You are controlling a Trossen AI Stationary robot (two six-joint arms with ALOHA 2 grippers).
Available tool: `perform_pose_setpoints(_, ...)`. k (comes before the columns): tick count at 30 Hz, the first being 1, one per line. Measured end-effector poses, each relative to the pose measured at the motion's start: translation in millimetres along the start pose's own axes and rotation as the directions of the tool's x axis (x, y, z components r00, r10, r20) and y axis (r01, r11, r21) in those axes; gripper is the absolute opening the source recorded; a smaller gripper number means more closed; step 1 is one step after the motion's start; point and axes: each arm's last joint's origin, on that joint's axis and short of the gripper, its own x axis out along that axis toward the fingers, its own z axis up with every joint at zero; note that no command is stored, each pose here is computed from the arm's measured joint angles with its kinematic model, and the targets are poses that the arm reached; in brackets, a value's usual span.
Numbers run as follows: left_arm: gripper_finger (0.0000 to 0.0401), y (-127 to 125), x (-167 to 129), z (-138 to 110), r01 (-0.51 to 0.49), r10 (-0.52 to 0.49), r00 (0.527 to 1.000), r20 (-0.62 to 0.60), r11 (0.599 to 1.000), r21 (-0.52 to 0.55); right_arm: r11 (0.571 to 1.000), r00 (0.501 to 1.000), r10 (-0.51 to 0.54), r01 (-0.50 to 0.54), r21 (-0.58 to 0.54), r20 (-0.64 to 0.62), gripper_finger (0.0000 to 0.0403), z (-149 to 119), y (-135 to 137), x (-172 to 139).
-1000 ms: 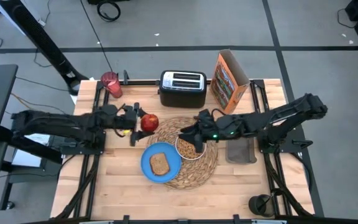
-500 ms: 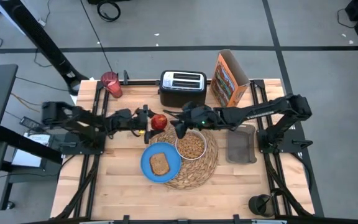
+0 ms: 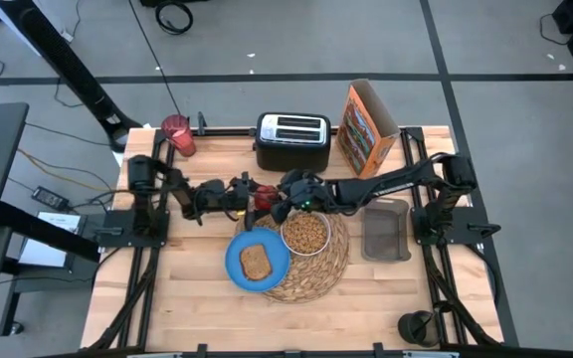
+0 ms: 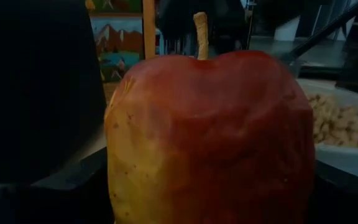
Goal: Arrange a breakfast setting
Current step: Put the apple from the black bin on the top left of the table mat
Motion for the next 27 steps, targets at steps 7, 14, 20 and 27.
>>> perform_pose_setpoints(7,0.0336,1.0,6.9,-13.6,-0.008,0.008,1.000,-0.022,1.000,0.004,0.997,0.999,-0.034,0.036,0.074,-0.032,0.0212,-7.4,-17.6,7.1)
perform_pose_setpoints(14,0.0337,6.2,7.0,-13.3,-0.032,0.033,0.999,-0.018,0.999,0.015,0.995,0.999,0.037,-0.036,0.090,-0.013,0.0198,-7.2,-23.4,11.2)
perform_pose_setpoints(20,0.0337,7.1,6.9,-13.4,-0.036,0.036,0.999,-0.019,0.999,-0.003,1.000,1.000,0.020,-0.020,-0.012,0.003,0.0180,-9.9,-26.0,11.8)
perform_pose_setpoints(27,0.0337,7.1,6.9,-13.4,-0.035,0.035,0.999,-0.019,0.999,-0.003,0.998,1.000,0.022,-0.022,-0.062,0.002,0.0160,-8.1,-29.9,13.6)
